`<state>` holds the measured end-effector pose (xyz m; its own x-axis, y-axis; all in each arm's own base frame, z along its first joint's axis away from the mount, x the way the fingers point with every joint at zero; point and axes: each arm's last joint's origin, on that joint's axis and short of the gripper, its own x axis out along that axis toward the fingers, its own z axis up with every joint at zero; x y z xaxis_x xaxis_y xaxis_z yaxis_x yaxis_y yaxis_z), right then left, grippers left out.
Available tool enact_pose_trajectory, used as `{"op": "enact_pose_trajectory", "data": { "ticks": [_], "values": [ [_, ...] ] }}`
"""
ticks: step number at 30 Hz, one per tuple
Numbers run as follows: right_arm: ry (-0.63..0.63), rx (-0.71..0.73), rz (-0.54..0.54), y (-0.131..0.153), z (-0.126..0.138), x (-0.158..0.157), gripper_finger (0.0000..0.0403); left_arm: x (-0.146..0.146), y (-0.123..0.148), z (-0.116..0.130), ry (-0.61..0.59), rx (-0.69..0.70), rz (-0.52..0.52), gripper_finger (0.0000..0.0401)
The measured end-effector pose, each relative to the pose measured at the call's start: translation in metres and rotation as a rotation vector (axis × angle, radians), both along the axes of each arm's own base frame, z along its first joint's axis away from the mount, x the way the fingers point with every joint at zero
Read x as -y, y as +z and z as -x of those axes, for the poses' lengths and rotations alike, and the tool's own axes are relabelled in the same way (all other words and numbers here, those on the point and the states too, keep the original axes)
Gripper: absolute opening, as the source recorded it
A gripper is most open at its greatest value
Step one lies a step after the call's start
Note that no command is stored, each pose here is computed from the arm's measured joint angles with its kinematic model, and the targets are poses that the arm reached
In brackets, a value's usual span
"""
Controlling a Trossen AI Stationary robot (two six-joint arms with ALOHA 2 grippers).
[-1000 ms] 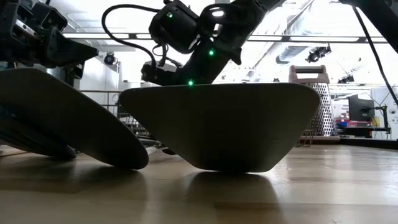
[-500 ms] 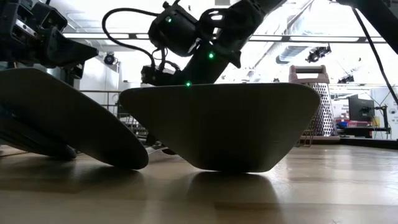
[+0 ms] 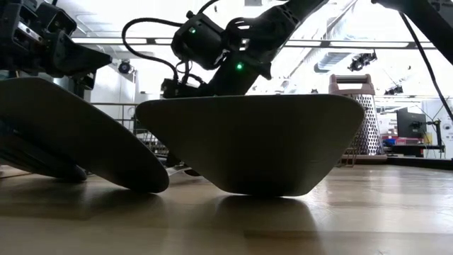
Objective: Pick & Place Kitchen Items
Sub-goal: Put the black knife into the right wire basket
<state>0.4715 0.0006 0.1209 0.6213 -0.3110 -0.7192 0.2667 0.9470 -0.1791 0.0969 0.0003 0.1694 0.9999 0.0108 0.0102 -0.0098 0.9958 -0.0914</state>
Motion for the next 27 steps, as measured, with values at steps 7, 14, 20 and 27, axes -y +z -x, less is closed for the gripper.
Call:
{"op": "enact_pose_trajectory", "data": {
  "ticks": [7,14,20,27],
  "values": [
    [0.007,-0.013,-0.017,-0.0006,0.0006,0.0043,0.0182,0.0000,0.0000,0.0000,0.000,0.000,0.000,0.0003],
    [0.008,-0.021,-0.016,-0.0010,0.0011,0.0045,0.0127,0.0000,0.0000,0.0000,0.000,0.000,0.000,0.0003],
    [0.008,-0.023,-0.017,-0.0011,0.0012,0.0045,0.0086,0.0000,-0.0001,0.0000,0.000,0.000,0.000,0.0003],
    [0.023,-0.022,-0.041,-0.0013,0.0011,0.0041,0.0032,0.0000,0.0000,0.0000,0.000,0.000,0.000,0.0003]
  ]
}}
